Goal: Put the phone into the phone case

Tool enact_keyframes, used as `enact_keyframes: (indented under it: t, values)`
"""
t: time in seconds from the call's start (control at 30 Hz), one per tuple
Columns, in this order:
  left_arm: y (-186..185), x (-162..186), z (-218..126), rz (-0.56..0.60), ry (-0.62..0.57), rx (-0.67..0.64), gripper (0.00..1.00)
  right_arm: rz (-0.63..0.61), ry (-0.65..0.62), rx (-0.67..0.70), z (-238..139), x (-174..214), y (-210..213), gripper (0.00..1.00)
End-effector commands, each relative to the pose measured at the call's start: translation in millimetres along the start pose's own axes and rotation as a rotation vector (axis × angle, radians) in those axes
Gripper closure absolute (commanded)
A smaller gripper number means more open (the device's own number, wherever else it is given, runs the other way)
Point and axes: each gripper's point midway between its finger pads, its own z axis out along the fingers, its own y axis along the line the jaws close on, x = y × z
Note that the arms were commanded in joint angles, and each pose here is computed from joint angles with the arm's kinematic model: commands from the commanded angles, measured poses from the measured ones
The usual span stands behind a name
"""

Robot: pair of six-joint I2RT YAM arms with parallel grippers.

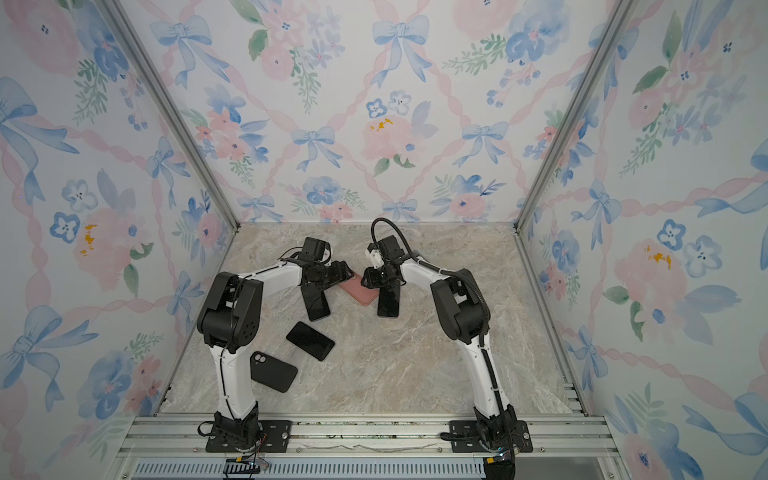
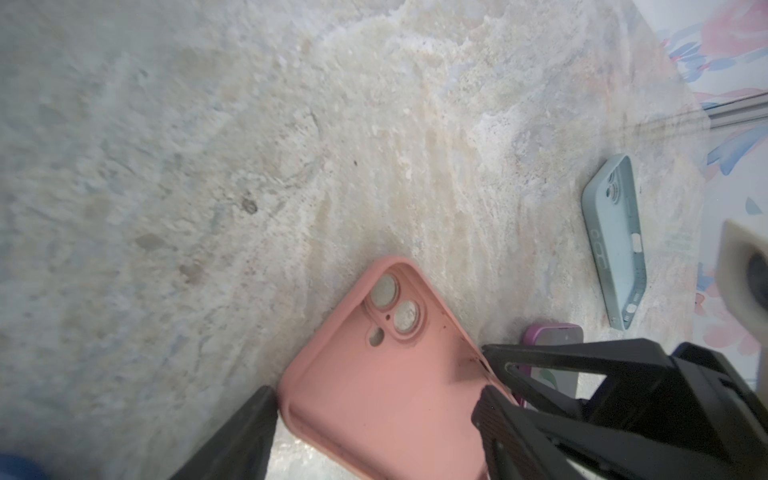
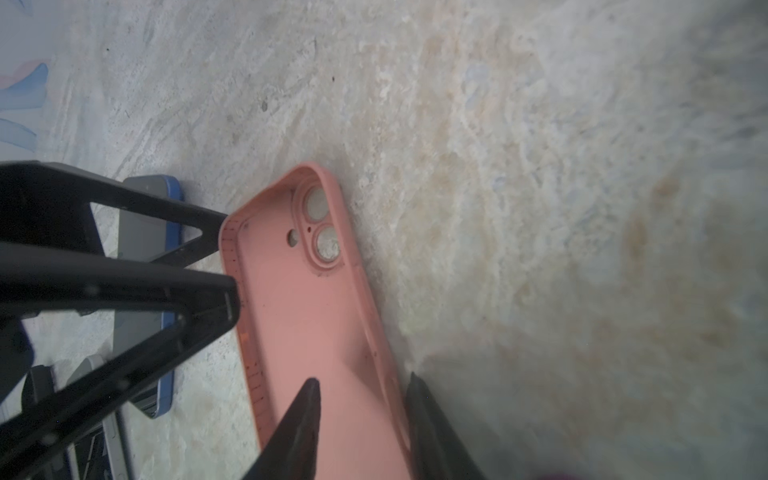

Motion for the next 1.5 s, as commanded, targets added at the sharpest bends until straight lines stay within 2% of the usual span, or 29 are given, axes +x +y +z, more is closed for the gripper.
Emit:
enact_keyframes:
  t: [0.0,0.7,1.13,1.23,1.37,1.47]
  values:
    - [15.8,39.4,5.2,-0.041,0.106,-0.059,0.22,-0.015,0.009,-0.021,-8.3,7.0,13.3,0.62]
    - [2.2,101.2,-12.4,0.015,0.158,-0.090,0.22,-0.017,0.069,-0.018,-20.3,67.4,37.6,0.61]
    - [-13.9,114.6,-32.2,0.003,0.129,-0.033,0.23,-0.007,0.032,0.006,-40.2,78.3,46.9,0.61]
    - [-15.5,113.1,-38.3,0.006,0.116,-0.029,0.23,0.013,-0.011,0.061,-62.7,76.4,46.4,0.60]
    - [-12.4,111.6,-41.9,0.007,0.104,-0.028,0.23,0.034,-0.105,0.286,-99.5,70.8,24.4,0.54]
    - [-12.5,113.7,-39.7,0.007,0.111,-0.002,0.23,0.093,-0.165,0.409,-111.5,70.8,-0.6,0.49]
